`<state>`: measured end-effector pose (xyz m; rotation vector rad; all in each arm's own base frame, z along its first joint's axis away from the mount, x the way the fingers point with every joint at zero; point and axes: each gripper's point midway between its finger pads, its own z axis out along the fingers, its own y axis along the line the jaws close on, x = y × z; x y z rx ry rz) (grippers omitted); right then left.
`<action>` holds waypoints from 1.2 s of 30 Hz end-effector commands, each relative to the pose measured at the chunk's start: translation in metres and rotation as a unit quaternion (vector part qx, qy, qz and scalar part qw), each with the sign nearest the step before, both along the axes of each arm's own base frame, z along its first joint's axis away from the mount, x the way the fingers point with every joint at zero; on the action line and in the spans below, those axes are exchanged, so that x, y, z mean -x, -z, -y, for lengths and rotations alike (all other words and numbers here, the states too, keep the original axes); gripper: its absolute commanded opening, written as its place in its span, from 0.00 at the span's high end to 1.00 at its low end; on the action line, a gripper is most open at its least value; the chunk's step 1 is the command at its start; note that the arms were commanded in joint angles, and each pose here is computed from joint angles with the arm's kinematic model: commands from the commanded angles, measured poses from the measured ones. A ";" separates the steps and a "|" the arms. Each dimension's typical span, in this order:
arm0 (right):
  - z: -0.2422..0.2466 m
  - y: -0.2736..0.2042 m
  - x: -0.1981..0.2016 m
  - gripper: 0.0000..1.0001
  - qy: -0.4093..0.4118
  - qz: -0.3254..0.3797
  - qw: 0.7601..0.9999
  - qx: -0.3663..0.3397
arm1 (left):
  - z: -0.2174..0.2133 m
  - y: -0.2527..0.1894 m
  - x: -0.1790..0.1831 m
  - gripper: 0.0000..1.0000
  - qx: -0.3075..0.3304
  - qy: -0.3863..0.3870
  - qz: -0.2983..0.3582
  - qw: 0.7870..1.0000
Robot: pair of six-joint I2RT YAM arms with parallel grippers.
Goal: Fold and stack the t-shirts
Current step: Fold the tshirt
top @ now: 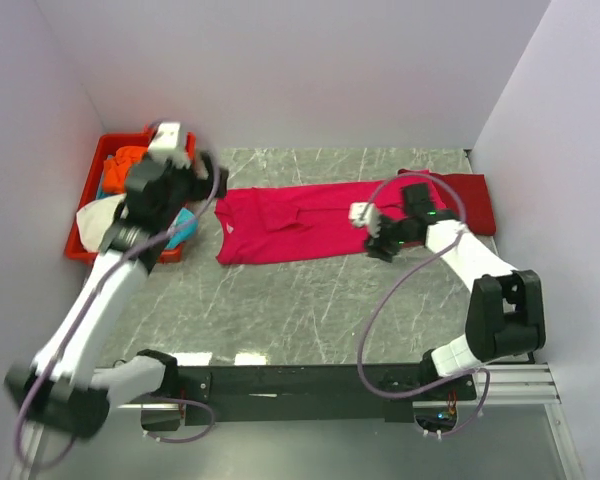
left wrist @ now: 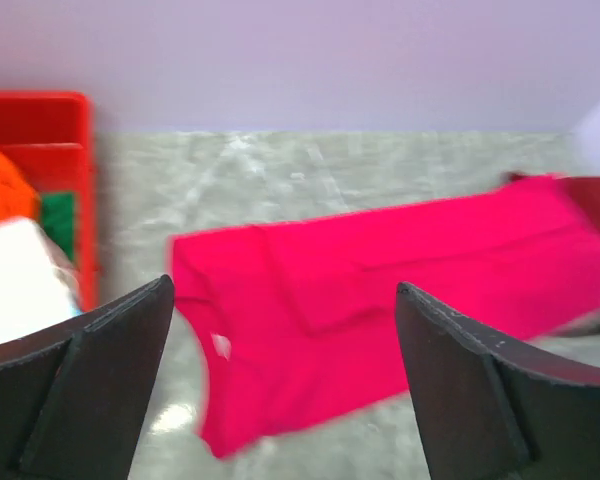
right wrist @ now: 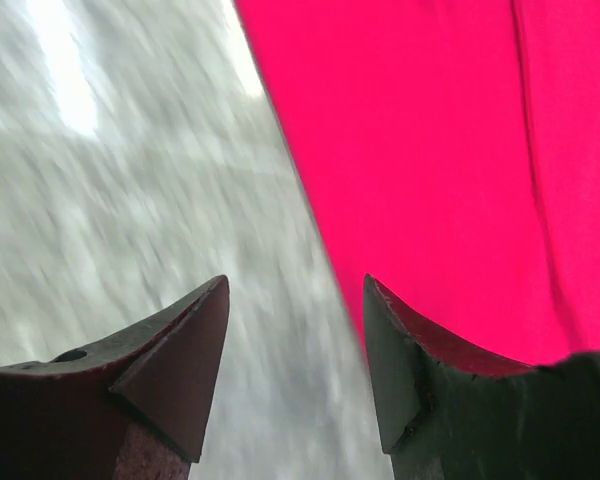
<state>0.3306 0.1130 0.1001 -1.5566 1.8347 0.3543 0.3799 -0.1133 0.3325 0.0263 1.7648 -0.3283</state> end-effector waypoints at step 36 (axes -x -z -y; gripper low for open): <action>-0.269 0.059 -0.106 0.48 0.097 0.025 0.989 0.109 | -0.043 0.077 0.115 0.06 -0.003 -0.024 0.003 1.000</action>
